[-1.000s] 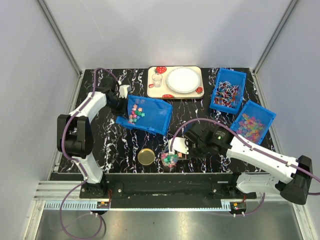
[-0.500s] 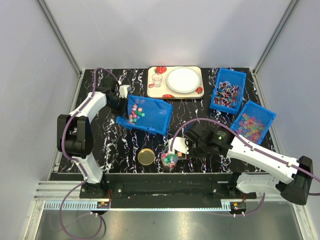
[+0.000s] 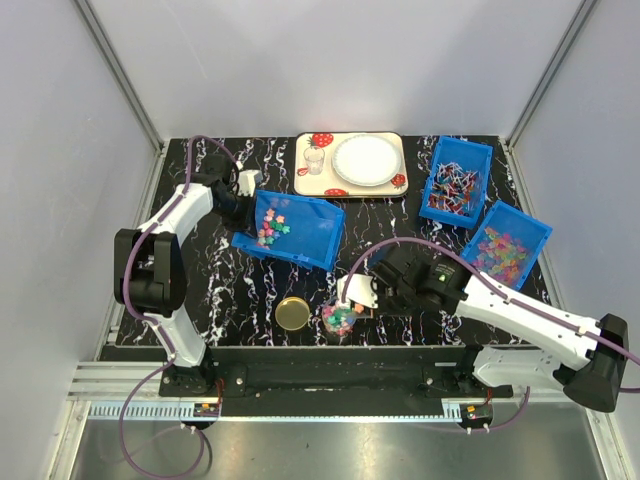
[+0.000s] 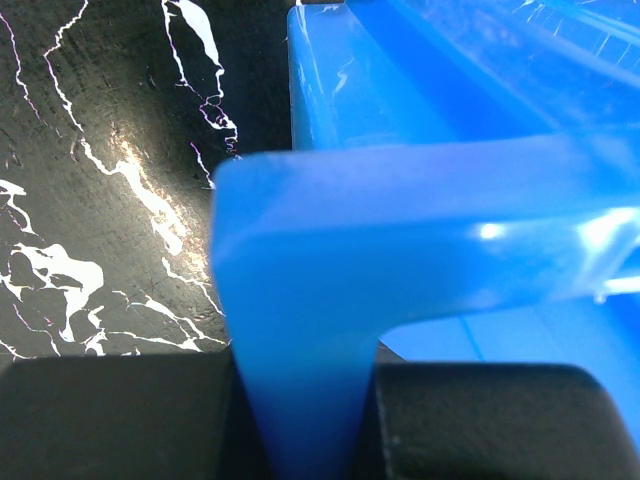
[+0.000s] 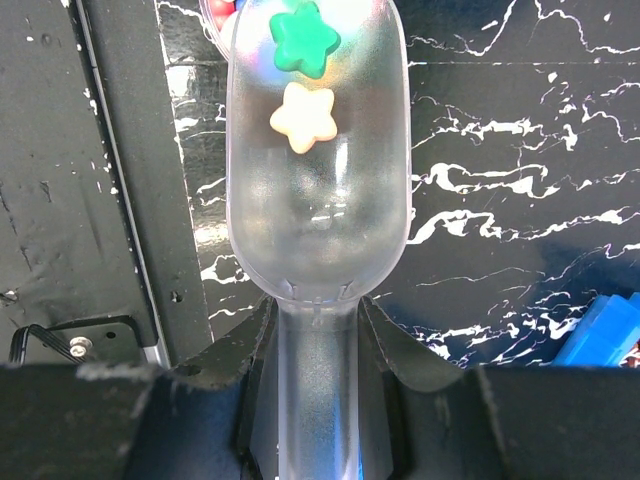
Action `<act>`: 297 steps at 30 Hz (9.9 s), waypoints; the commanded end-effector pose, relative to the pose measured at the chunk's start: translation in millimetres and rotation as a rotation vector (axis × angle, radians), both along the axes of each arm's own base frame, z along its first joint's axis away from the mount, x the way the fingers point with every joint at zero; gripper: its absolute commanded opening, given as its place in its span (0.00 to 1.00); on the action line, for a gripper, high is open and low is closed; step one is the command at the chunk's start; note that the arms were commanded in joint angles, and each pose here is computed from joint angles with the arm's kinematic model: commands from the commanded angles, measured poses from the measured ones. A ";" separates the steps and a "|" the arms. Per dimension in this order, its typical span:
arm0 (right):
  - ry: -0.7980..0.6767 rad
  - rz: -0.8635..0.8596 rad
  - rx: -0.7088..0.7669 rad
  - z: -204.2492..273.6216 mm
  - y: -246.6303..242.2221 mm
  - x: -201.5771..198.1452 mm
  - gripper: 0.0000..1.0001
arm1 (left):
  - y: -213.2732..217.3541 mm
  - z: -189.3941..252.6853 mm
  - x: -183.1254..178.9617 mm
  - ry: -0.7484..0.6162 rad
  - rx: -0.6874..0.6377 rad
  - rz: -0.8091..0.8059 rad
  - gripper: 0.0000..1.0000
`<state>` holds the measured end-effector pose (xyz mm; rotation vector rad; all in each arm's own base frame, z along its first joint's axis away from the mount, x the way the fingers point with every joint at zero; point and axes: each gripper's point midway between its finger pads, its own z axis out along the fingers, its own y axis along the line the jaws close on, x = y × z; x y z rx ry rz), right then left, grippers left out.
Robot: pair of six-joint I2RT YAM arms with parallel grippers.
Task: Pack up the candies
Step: Place the fake candies in the packing bottle, then place the storage box at the center of the board, then place the spatula at the center of the board, then adjust the packing bottle at the center of the board.
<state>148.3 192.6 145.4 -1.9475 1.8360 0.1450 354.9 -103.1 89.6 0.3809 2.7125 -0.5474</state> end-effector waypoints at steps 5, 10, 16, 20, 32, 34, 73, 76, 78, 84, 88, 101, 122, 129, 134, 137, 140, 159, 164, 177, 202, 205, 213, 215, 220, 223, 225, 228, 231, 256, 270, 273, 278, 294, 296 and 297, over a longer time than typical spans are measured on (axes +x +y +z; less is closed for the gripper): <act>-0.048 -0.009 0.005 -2.3 -4.1 3.1 0.00 | -9.4 37.5 17.4 -0.128 -0.056 -0.016 0.00; -0.064 -0.019 -0.098 -14.2 -18.1 8.7 0.00 | -8.7 37.1 18.0 -0.128 -0.052 -0.014 0.00; -0.085 -0.006 -0.156 0.1 -20.4 16.5 0.00 | -7.5 36.2 18.0 -0.127 -0.045 -0.011 0.00; -0.077 0.005 -0.199 0.9 -24.1 16.2 0.00 | -7.4 36.3 18.4 -0.130 -0.045 -0.012 0.00; -0.108 0.008 -0.238 9.1 -26.8 17.4 0.00 | -8.2 36.9 18.2 -0.129 -0.049 -0.014 0.00; -0.129 0.008 -0.219 17.9 -24.2 20.2 0.00 | -8.2 36.4 18.2 -0.128 -0.049 -0.014 0.00; -0.112 0.056 -0.141 -36.8 22.7 23.5 0.00 | -8.3 37.6 17.7 -0.131 -0.051 -0.015 0.00; -0.132 0.045 -0.147 -37.0 22.3 27.6 0.00 | -8.1 36.4 17.8 -0.128 -0.049 -0.014 0.00; -0.146 0.040 -0.120 -28.2 24.7 28.9 0.00 | -8.4 36.0 17.8 -0.126 -0.050 -0.015 0.00; -0.178 0.040 0.067 26.4 42.6 26.6 0.00 | -8.1 35.9 17.9 -0.127 -0.048 -0.015 0.00; -0.267 -0.009 0.117 46.2 49.7 48.3 0.00 | -8.4 35.9 18.2 -0.126 -0.050 -0.015 0.00; -0.438 -0.354 0.248 71.9 31.3 162.6 0.00 | 16.0 21.4 27.5 -0.095 0.072 0.068 0.00; -0.183 -0.596 0.303 -45.1 -31.0 211.6 0.00 | 81.5 6.3 69.3 -0.063 0.230 0.194 0.00; -0.110 -0.625 0.259 -77.7 -34.7 215.5 0.00 | 103.6 -0.6 73.8 -0.044 0.266 0.245 0.00; -0.092 -0.656 0.248 -87.4 -43.5 220.3 0.00 | 112.7 -4.4 78.1 -0.031 0.279 0.268 0.00; -0.088 -0.666 0.237 -91.1 -47.4 221.0 0.02 | 116.6 -4.3 81.4 -0.032 0.281 0.278 0.02; -0.076 -0.675 0.218 -96.0 -49.3 221.4 0.07 | 118.5 -2.7 84.9 -0.040 0.285 0.285 0.07; -0.089 -0.724 0.156 -83.5 -64.5 229.1 0.47 | 108.1 36.9 79.3 -0.116 0.215 0.274 0.62; -0.088 -0.714 0.175 -61.6 -64.3 222.6 0.58 | 97.6 58.7 69.3 -0.163 0.165 0.246 0.68; 0.033 -0.542 0.400 57.5 -7.9 140.5 1.00 | 35.5 108.7 3.2 -0.321 0.063 -0.024 0.99; 0.247 -0.249 0.278 -36.5 97.1 41.7 1.00 | 2.5 23.9 -112.4 -0.360 0.090 -0.368 0.99; 0.252 -0.203 0.234 -44.2 96.4 32.2 1.00 | 8.3 26.3 -110.6 -0.386 0.118 -0.341 0.99; 0.338 -0.062 0.232 -40.2 91.3 -6.3 1.00 | 9.0 37.1 -111.5 -0.425 0.115 -0.314 0.99; 0.333 -0.041 0.211 -45.2 95.6 -11.5 1.00 | 9.0 36.0 -110.8 -0.419 0.116 -0.311 0.99; 0.220 -0.093 0.159 -64.7 105.8 8.5 1.00 | 8.4 39.7 -109.2 -0.429 0.111 -0.298 0.99; 0.154 -0.122 0.149 -68.8 107.9 22.6 1.00 | 7.9 40.7 -109.5 -0.435 0.109 -0.296 0.99; 0.141 -0.128 0.145 -70.5 107.0 24.7 1.00 | 7.8 41.3 -109.3 -0.439 0.108 -0.295 0.99; 0.130 -0.130 0.140 -73.0 107.6 27.1 1.00 | 6.7 42.5 -108.7 -0.443 0.101 -0.295 0.99; 0.141 -0.118 0.131 -75.2 108.3 24.6 1.00 | 6.3 42.6 -108.2 -0.443 0.099 -0.295 0.99; 0.049 -0.139 0.118 -72.3 102.8 39.9 1.00 | 4.0 46.5 -109.1 -0.457 0.085 -0.295 0.99; 0.154 -0.104 0.083 -91.2 102.7 26.4 0.93 | 4.4 46.4 -108.3 -0.460 0.086 -0.290 0.99; 0.136 -0.121 0.133 -72.8 103.5 35.6 0.85 | 4.1 47.5 -108.6 -0.467 0.086 -0.292 0.99; 0.113 -0.156 0.191 -46.0 96.4 53.1 0.77 | 4.6 46.7 -108.3 -0.465 0.087 -0.289 0.99; 0.081 -0.187 0.136 -59.3 89.3 74.1 0.94 | 4.6 48.8 -107.9 -0.474 0.087 -0.285 0.99; 0.084 -0.196 0.117 -67.8 87.5 75.0 1.00 | 4.9 48.5 -108.4 -0.474 0.088 -0.287 0.99; 0.079 -0.198 0.117 -67.2 87.0 75.6 1.00 | 4.7 48.4 -109.2 -0.472 0.087 -0.289 0.99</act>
